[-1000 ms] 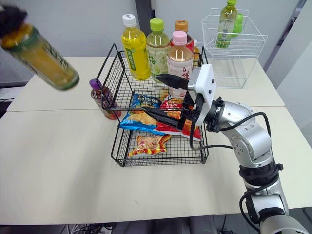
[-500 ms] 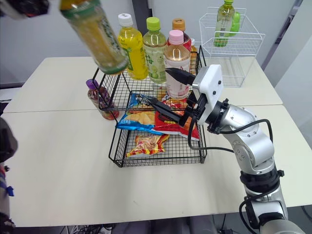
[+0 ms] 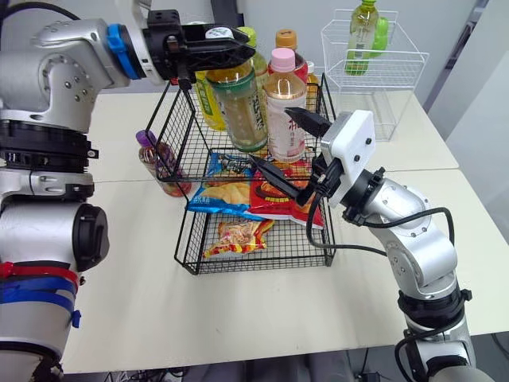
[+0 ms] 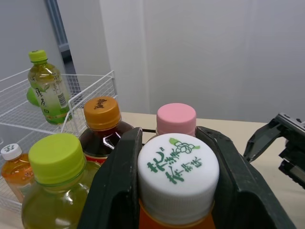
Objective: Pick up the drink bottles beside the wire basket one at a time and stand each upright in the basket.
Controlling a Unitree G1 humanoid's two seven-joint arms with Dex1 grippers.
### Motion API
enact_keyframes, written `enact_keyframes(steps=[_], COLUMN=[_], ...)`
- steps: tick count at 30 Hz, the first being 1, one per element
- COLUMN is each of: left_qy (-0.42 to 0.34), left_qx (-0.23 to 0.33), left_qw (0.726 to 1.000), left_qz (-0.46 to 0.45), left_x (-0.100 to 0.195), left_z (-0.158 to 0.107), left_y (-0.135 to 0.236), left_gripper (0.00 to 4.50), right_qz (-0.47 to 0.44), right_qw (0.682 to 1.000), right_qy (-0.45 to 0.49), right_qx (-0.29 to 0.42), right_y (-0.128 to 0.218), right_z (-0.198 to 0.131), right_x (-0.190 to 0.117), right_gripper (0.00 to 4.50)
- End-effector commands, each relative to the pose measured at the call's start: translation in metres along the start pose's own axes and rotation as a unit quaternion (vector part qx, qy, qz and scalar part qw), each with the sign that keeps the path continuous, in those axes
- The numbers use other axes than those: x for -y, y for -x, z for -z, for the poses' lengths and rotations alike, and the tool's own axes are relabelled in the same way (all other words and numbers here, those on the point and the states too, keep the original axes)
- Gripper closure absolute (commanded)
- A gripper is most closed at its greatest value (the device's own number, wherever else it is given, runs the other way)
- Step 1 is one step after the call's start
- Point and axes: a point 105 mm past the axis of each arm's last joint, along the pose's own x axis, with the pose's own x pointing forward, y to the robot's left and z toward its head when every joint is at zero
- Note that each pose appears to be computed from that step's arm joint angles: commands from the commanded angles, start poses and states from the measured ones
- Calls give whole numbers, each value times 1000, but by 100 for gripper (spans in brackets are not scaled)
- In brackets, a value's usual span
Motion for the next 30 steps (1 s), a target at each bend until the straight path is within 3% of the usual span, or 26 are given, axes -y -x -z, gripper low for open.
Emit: enact_keyframes(steps=[1,13,23,30], left_qy=[-33,-27,-29,-39], left_qx=[26,31,51,92], left_qw=[999,999,998,995], left_qz=[-7,-2,-10,-24], left_x=[-2,-7,-5,10], left_z=[-13,-3,-18,-47], left_y=[4,-4,6,28], left_gripper=[313,313,2,2], right_qz=[12,17,7,-15], right_qw=[1000,1000,1000,1000], right_qy=[23,23,20,13], right_qx=[17,9,12,16], right_y=[4,6,4,0], right_z=[-15,-15,-14,-14], right_x=[1,1,2,0], right_gripper=[0,0,0,0])
